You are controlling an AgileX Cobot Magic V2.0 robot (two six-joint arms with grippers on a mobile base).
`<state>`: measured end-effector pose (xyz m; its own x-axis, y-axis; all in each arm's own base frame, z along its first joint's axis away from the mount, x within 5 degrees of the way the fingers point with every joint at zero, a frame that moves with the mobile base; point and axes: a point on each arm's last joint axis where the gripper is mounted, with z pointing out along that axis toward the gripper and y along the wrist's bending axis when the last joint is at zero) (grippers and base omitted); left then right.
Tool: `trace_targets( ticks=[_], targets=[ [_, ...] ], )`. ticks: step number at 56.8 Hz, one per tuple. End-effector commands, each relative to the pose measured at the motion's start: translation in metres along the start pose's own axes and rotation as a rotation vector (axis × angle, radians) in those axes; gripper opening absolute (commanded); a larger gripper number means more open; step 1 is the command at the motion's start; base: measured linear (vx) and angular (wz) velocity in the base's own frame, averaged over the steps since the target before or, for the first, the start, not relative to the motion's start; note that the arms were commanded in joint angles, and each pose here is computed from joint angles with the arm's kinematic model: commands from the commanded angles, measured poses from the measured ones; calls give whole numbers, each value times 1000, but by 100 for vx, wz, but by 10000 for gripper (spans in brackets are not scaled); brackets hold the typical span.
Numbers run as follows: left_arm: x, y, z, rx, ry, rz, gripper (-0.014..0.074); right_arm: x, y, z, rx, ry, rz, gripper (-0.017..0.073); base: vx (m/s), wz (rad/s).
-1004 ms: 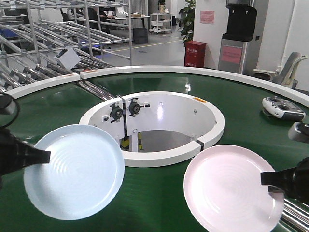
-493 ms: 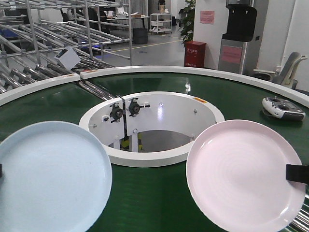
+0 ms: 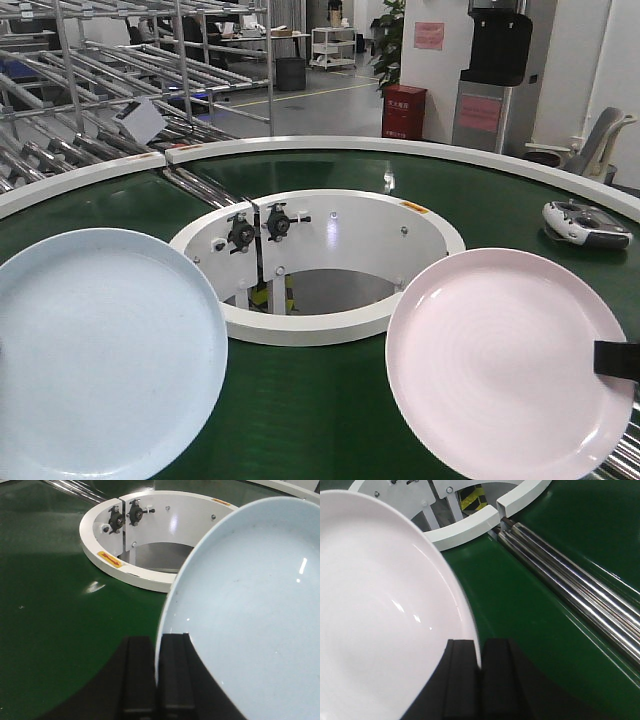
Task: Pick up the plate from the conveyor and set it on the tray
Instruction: 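Lift both plates up off the conveyor, then carry both plates while the base drives to the steel table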
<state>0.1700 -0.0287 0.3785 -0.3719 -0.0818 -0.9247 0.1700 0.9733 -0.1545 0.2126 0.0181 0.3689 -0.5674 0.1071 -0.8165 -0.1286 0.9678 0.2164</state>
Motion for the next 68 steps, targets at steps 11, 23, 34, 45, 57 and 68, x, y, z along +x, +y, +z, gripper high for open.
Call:
trace_targets(
  ticks=[11, 23, 34, 45, 57, 68],
  targets=[
    [-16, -3, -8, 12, -121, -19, -6, -14, 3, -11, 0, -110, 0, -9, 0, 0],
    [-16, -3, -8, 12, -121, -19, -6, -14, 3, -11, 0, -110, 0, -9, 0, 0],
    [-16, -3, -8, 12, -121, -19, -6, -14, 3, -11, 0, -110, 0, -9, -1, -4],
    [-16, -3, -8, 12, -121, -19, -6, -14, 3, -11, 0, -110, 0, -9, -6, -20],
    [-16, -3, -8, 12, -121, -19, -6, -14, 3, -11, 0, -110, 0, -9, -10, -40],
    [-16, -3, -8, 12, -121, -19, -6, -14, 3, -11, 0, -110, 0, -9, -15, -57]
  ],
)
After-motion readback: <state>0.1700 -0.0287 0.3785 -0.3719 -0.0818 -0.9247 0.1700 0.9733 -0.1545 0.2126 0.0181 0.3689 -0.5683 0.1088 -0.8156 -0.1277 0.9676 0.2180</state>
